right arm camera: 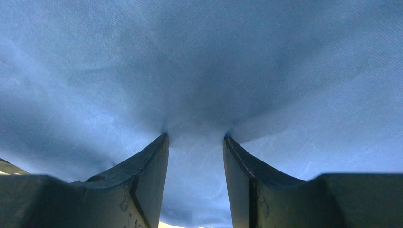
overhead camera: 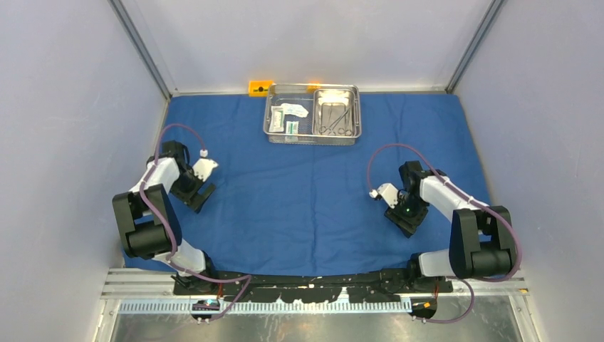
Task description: Open and lay out the surgical kit
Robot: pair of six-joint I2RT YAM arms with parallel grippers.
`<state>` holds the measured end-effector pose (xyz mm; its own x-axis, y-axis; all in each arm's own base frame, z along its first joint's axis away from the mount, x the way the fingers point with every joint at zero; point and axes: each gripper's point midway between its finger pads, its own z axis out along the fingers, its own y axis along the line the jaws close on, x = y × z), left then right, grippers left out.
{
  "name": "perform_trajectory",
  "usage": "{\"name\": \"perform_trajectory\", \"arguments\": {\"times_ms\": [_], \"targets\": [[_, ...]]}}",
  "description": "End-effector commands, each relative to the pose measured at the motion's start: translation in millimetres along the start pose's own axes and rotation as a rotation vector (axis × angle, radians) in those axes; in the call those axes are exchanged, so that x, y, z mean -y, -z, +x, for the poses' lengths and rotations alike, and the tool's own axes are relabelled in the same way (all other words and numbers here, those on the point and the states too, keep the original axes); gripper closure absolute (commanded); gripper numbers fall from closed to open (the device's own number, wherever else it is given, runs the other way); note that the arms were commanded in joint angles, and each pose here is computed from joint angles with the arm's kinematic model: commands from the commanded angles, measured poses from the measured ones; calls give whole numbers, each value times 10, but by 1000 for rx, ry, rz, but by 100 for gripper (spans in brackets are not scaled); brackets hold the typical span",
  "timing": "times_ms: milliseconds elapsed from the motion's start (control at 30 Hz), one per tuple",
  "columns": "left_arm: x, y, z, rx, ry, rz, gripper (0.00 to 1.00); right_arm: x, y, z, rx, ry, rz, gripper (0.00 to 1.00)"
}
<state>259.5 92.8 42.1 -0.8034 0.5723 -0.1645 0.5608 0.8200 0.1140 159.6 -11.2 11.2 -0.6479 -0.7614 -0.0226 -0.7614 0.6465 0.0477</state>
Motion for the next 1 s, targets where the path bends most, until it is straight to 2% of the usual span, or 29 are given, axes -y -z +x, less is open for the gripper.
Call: {"name": "perform_trajectory", "arguments": {"times_ms": [0, 200, 467, 567, 767, 867, 967], "targets": [[-81, -3, 129, -12, -71, -56, 13, -28, -111, 173, -84, 94, -36, 49], [19, -114, 297, -27, -111, -73, 14, -104, -209, 285, -97, 148, -44, 49], [157, -120, 562, -82, -159, -46, 15, -123, -75, 284, -74, 201, -38, 51], [146, -18, 518, -51, -146, -51, 15, -52, 141, 45, 39, 171, 10, 51], [126, 197, 137, 109, -64, -19, 15, 202, 531, -690, 352, 24, 99, 51], [70, 267, -28, 170, -29, -22, 15, 368, 510, -876, 421, -40, 150, 50], [31, 300, -174, 227, 8, -19, 15, 511, 392, -976, 438, -78, 181, 50]]}}
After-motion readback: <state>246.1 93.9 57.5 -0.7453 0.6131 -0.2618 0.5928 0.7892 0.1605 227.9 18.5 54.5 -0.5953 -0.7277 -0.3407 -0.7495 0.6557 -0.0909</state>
